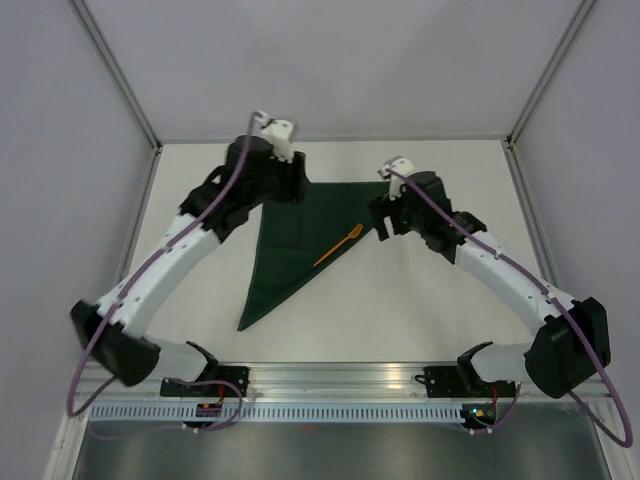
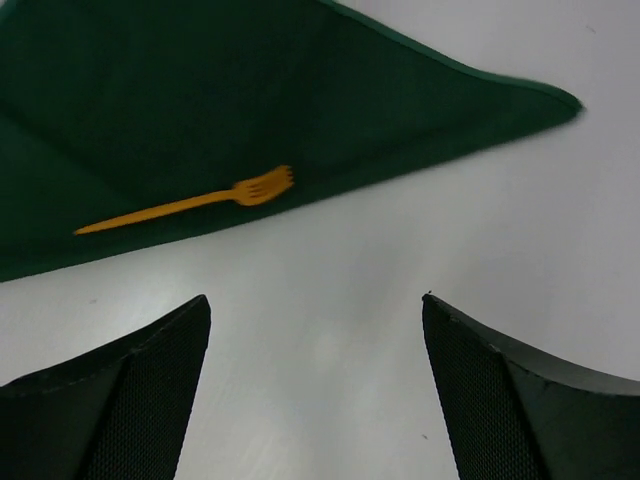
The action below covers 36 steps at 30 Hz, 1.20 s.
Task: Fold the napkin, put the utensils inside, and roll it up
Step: Place the fork on the napkin, then fold the napkin at the center of the board.
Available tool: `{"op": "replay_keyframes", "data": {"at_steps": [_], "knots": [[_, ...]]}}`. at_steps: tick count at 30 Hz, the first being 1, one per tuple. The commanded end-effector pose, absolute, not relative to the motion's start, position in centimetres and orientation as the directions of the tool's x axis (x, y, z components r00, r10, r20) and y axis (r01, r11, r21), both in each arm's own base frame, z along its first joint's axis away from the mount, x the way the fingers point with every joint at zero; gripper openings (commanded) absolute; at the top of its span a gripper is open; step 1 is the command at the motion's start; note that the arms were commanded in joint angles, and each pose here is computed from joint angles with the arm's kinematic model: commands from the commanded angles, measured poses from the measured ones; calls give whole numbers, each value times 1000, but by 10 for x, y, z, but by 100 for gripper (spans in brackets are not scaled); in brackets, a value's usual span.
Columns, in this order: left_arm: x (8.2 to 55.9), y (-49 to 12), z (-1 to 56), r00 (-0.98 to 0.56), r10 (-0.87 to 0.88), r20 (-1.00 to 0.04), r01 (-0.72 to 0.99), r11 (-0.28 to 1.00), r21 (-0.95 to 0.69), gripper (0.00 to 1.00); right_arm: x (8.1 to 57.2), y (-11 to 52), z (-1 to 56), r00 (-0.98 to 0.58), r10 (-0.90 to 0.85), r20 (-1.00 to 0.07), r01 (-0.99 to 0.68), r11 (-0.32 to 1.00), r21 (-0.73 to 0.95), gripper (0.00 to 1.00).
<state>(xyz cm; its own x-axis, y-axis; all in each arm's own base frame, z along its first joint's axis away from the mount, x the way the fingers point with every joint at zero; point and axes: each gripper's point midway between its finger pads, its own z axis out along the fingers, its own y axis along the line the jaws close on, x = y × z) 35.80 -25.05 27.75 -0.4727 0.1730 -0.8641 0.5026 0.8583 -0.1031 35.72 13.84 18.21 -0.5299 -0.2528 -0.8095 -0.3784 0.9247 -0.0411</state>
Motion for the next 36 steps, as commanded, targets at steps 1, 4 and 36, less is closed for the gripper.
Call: {"op": "replay_keyframes", "data": {"at_steps": [1, 4, 36], "knots": [[311, -166, 357, -368, -105, -924, 219, 956, -196, 59, 339, 205, 198, -430, -364, -827, -511, 853, -109, 90], [275, -127, 381, -293, -207, -934, 144, 956, -257, 62, 303, 275, 177, -342, -493, -800, -650, 739, -177, 87], [163, -31, 411, -150, -385, -911, 43, 918, -395, 63, 101, 500, 80, 325, -548, -771, -910, 42, -413, 76]]}}
